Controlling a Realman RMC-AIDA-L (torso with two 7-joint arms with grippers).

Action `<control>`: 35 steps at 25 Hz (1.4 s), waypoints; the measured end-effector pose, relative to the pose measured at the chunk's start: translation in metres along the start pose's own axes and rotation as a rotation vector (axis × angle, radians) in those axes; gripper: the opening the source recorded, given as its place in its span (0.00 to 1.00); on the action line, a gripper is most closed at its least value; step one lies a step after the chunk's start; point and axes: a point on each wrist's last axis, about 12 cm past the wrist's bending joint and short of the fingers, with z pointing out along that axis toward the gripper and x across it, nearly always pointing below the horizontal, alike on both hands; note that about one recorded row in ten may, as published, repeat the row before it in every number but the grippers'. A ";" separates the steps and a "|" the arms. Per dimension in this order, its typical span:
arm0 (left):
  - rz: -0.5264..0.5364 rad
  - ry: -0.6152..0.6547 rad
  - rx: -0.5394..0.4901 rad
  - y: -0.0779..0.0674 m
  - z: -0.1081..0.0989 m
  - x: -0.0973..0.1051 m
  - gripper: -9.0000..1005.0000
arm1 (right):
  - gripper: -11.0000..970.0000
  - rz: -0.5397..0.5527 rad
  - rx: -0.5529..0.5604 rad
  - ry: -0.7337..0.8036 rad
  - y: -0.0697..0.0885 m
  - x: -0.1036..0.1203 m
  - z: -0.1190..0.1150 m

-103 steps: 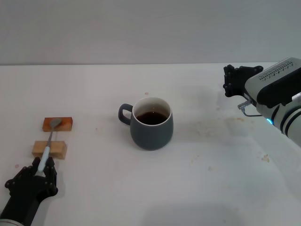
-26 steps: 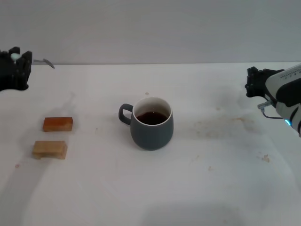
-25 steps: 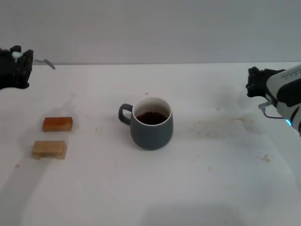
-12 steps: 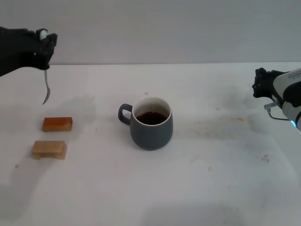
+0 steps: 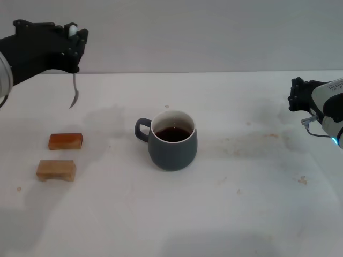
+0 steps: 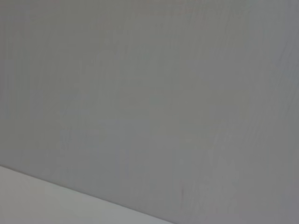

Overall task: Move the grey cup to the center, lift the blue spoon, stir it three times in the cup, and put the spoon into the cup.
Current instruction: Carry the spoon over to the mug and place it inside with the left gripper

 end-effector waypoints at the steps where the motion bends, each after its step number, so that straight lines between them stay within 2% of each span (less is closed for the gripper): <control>1: 0.001 -0.005 0.004 -0.002 0.001 -0.001 0.15 | 0.04 0.000 0.000 0.000 0.000 0.000 0.000; 8: 0.004 -0.045 0.032 -0.016 0.006 -0.004 0.15 | 0.04 -0.002 0.003 0.004 -0.001 0.001 0.000; 9: 0.004 -0.071 0.045 -0.024 0.010 -0.005 0.15 | 0.04 -0.002 0.003 0.004 -0.001 0.001 -0.001; 12: 0.004 -0.086 0.052 -0.028 0.012 -0.006 0.15 | 0.04 -0.003 0.003 0.005 -0.001 0.001 -0.001; 15: 0.007 -0.129 0.091 -0.044 0.017 -0.011 0.15 | 0.04 -0.004 0.004 0.006 -0.002 0.002 -0.001; 22: 0.002 -0.171 0.122 -0.062 0.023 -0.011 0.15 | 0.04 -0.006 0.004 0.007 -0.002 0.002 -0.001; 23: -0.004 -0.186 0.132 -0.069 0.026 -0.009 0.15 | 0.04 -0.006 0.005 0.008 -0.002 0.002 -0.001; 27: -0.010 -0.195 0.138 -0.075 0.029 -0.006 0.15 | 0.04 -0.008 0.008 0.012 -0.004 0.003 -0.002; 28: -0.015 -0.206 0.145 -0.082 0.033 -0.003 0.15 | 0.04 -0.009 0.010 0.014 -0.005 0.004 -0.002; 32: -0.031 -0.217 0.150 -0.093 0.040 0.007 0.15 | 0.04 -0.006 0.030 0.017 -0.011 0.006 -0.003; 34: -0.036 -0.220 0.148 -0.094 0.041 0.008 0.15 | 0.04 0.005 0.053 0.008 -0.017 0.007 -0.005; 35: -0.042 -0.221 0.145 -0.095 0.042 0.011 0.15 | 0.04 0.003 0.088 0.001 -0.026 0.008 -0.007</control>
